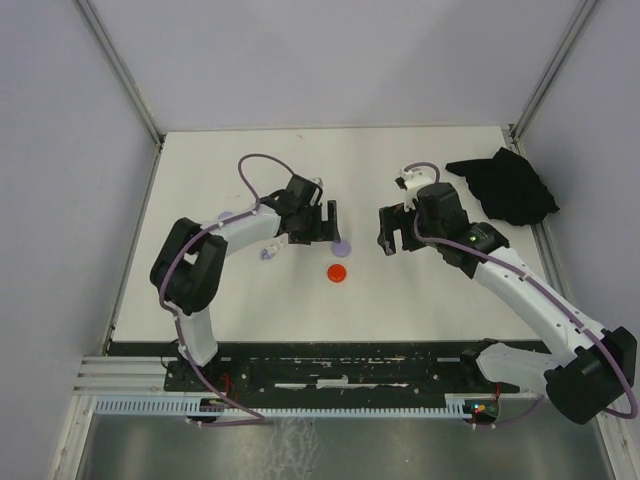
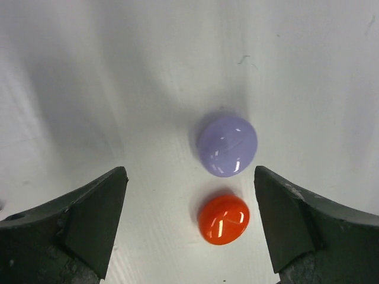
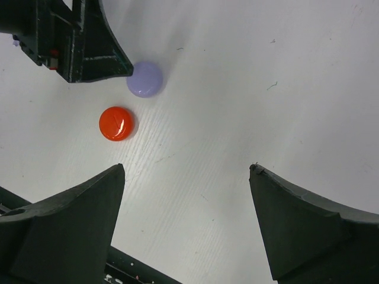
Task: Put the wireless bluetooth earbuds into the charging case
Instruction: Place the charging case at the center of the board, then pick up the charging case at the center of the board.
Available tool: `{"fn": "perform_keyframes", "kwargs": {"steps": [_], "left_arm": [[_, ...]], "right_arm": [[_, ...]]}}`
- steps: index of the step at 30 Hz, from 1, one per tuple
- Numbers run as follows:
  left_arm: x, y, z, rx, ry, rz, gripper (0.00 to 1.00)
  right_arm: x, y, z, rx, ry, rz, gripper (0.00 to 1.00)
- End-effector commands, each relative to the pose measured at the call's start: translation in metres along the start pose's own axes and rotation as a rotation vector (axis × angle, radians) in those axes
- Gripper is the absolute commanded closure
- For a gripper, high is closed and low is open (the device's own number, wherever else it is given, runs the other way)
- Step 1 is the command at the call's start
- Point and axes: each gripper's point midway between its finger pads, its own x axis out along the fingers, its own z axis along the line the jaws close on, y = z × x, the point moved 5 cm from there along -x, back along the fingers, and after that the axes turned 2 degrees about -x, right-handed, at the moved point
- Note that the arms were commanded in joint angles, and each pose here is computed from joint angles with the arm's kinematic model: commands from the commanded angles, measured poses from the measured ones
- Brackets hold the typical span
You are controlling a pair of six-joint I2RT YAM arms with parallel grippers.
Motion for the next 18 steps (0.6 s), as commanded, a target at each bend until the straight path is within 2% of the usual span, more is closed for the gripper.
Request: {"fn": "perform_keyframes", "kwargs": {"steps": [1,10,18], "left_arm": [[-0.042,-0.035,0.027,0.041,-0.158,-0.136,0.06],[-0.1,-0.085,0.116,-0.022,-0.394,-0.275,0.05],[-0.09,-0.121,0.15,-0.055,-0.451,-0.29,0.05]], "right_arm": [[-0.005,-0.014,-0.003,-0.02,0.027,-0.041,0.06],[-0.004,-0.014,-0.005,-0.031,0.04,-0.04,0.05],[0.001,-0.015,-0.004,-0.026,0.034,-0.028,0.05]]}}
